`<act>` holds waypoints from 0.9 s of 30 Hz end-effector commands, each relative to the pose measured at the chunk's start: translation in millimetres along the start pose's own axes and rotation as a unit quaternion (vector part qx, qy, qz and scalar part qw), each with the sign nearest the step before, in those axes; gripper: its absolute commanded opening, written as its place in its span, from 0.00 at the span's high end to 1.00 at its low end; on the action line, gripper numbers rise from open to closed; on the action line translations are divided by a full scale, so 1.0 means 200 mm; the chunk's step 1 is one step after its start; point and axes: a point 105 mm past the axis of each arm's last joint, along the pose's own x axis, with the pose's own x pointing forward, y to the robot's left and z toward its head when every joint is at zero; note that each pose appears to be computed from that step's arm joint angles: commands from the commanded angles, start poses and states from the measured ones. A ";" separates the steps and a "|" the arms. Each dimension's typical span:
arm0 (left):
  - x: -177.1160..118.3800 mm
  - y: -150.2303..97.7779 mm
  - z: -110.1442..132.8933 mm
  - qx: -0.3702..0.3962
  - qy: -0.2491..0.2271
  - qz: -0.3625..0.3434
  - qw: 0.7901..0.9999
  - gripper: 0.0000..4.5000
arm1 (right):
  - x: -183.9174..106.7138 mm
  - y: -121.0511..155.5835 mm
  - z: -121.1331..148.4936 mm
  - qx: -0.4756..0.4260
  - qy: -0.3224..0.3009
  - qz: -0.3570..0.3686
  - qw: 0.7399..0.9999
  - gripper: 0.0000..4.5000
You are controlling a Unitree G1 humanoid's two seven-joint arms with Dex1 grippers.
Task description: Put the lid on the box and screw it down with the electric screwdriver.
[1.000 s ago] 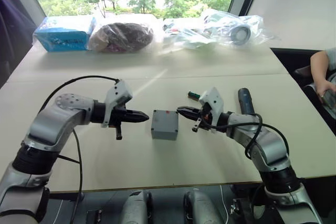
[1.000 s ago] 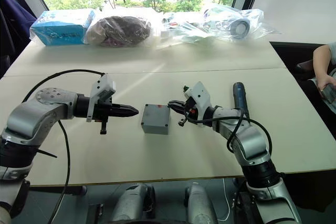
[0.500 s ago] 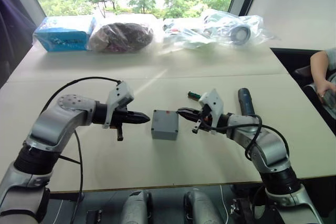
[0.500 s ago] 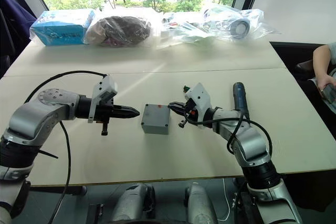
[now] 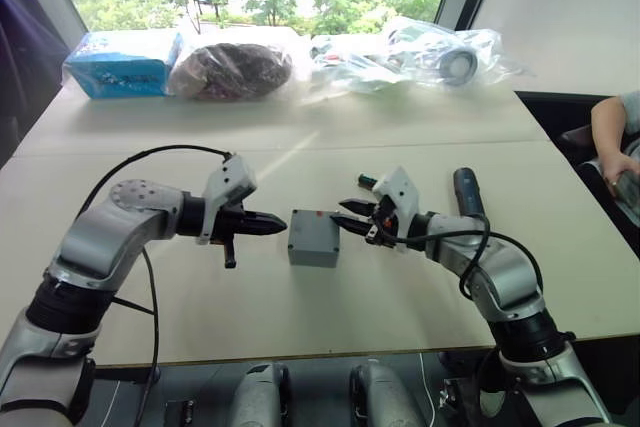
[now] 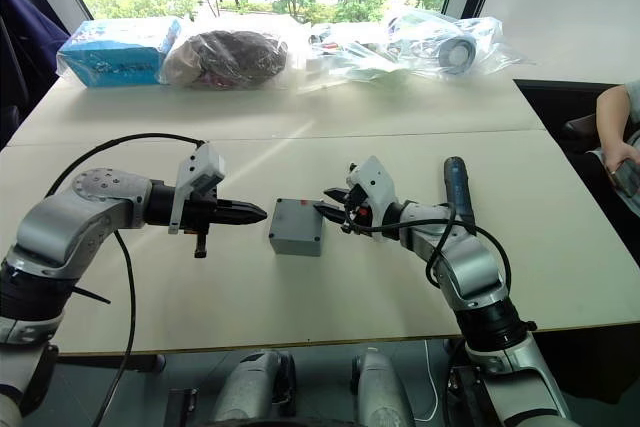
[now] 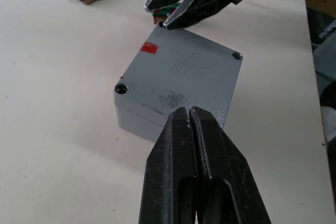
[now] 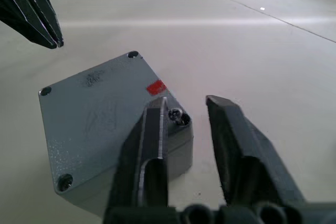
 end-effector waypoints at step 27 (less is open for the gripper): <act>0.24 -0.21 0.28 0.095 -0.106 -0.120 0.983 1.00 | -0.82 -0.58 0.15 0.256 0.251 -0.259 0.897 0.03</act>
